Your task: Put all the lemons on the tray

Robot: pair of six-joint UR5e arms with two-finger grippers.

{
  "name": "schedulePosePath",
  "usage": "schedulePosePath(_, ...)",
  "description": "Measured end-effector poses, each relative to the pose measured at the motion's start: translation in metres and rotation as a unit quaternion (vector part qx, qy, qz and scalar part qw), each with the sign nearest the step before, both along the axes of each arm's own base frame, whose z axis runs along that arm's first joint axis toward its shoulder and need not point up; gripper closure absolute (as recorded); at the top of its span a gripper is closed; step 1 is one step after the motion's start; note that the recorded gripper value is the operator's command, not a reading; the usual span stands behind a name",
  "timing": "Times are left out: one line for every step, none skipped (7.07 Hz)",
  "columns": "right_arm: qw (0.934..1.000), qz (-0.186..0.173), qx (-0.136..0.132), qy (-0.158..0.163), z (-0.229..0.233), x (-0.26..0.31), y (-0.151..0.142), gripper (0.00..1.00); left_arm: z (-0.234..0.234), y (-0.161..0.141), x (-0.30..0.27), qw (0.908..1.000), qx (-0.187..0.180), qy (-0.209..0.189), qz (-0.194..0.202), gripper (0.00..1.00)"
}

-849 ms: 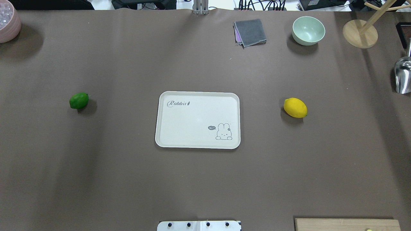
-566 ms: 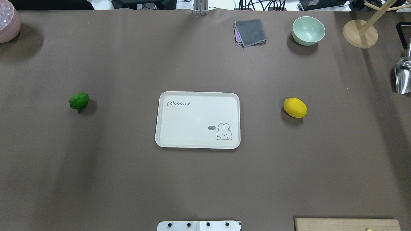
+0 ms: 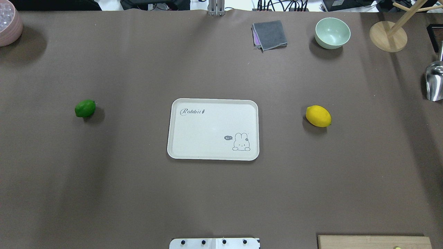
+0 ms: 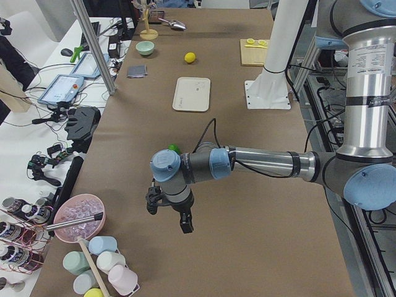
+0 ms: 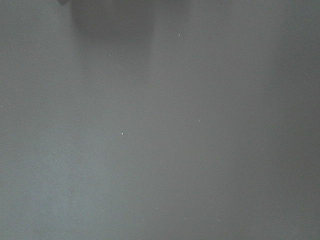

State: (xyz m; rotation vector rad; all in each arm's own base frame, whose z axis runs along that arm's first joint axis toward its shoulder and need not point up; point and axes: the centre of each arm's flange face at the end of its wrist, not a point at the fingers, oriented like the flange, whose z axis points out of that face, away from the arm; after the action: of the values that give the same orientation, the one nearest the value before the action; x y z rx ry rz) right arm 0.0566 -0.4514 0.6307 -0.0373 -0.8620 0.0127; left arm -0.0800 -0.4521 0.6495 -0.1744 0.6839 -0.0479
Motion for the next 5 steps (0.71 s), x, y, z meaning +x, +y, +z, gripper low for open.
schedulePosePath(0.9998,-0.013,0.008,-0.013,-0.010,-0.014,-0.003,0.01,-0.011,-0.010,0.000,1.0000,0.010,0.000,-0.001,0.03)
schedulePosePath(0.9992,-0.029,0.017,-0.022,-0.020,-0.029,-0.005,0.01,-0.026,-0.024,0.002,0.9999,0.011,0.008,-0.004,0.03)
schedulePosePath(0.9980,-0.047,0.026,-0.035,-0.031,-0.047,-0.009,0.01,-0.038,-0.036,0.004,0.9997,0.006,0.021,-0.007,0.03)
schedulePosePath(0.9958,-0.066,0.039,-0.050,-0.047,-0.068,-0.016,0.01,-0.048,-0.047,0.010,0.9995,0.001,0.029,-0.009,0.03)
schedulePosePath(0.9930,-0.085,0.054,-0.061,-0.070,-0.094,-0.028,0.01,-0.062,-0.064,0.025,0.9993,-0.007,0.032,-0.017,0.03)
